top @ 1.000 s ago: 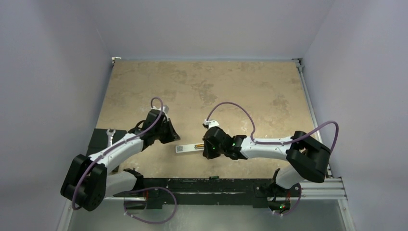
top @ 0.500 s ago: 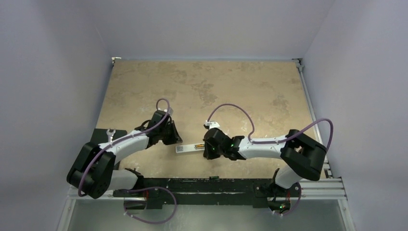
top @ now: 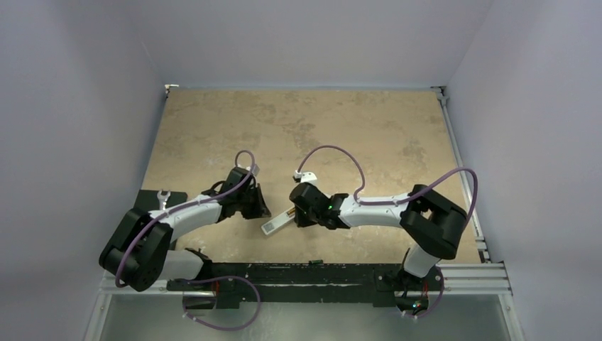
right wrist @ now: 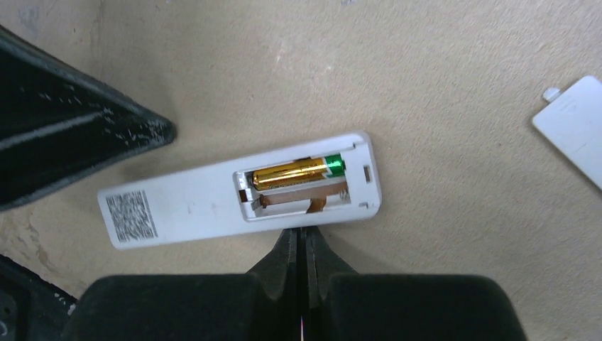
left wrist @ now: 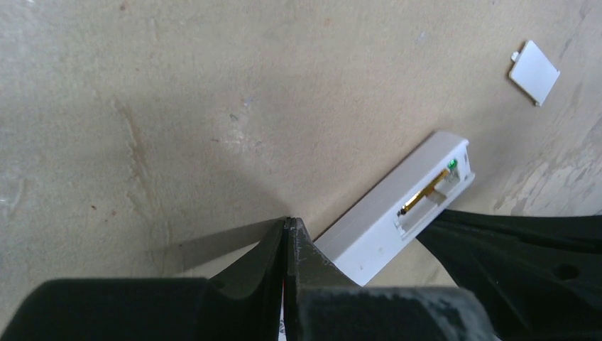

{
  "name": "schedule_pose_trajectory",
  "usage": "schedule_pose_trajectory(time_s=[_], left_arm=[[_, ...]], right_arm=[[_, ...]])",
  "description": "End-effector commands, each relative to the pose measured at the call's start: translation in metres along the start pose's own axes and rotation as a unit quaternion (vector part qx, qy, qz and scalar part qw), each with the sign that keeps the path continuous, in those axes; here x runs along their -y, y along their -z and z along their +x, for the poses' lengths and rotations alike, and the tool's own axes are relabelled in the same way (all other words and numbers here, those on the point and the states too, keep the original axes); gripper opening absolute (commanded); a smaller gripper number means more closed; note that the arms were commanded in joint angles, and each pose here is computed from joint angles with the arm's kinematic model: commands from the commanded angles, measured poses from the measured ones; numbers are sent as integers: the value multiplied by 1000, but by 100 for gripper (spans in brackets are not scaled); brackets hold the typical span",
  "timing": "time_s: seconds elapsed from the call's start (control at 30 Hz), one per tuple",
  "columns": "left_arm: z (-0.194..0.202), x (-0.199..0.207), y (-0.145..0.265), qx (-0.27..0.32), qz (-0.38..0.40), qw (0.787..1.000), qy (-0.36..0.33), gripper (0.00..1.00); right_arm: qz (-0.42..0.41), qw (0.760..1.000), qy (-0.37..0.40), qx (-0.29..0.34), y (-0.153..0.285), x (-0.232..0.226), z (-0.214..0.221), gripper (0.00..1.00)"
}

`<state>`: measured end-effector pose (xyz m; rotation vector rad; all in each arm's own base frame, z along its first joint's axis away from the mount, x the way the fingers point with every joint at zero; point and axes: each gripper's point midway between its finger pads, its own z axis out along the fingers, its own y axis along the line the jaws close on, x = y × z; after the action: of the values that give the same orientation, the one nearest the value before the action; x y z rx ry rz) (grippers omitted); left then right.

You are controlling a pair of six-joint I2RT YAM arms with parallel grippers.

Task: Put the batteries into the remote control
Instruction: Adjust the remote control at the center of the board.

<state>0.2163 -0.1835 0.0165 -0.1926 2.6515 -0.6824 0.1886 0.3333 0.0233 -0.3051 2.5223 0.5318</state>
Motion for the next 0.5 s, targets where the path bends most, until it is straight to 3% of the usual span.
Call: schedule_pose_trajectory(time_s=[0.0, 0.47], left_arm=[[11, 6, 0, -14, 17, 1000, -15, 0], [43, 15, 9, -38, 45, 998, -9, 0]], right_arm=[[25, 999, 9, 37, 0, -2, -28, 0], [37, 998, 31, 32, -12, -1, -41, 0]])
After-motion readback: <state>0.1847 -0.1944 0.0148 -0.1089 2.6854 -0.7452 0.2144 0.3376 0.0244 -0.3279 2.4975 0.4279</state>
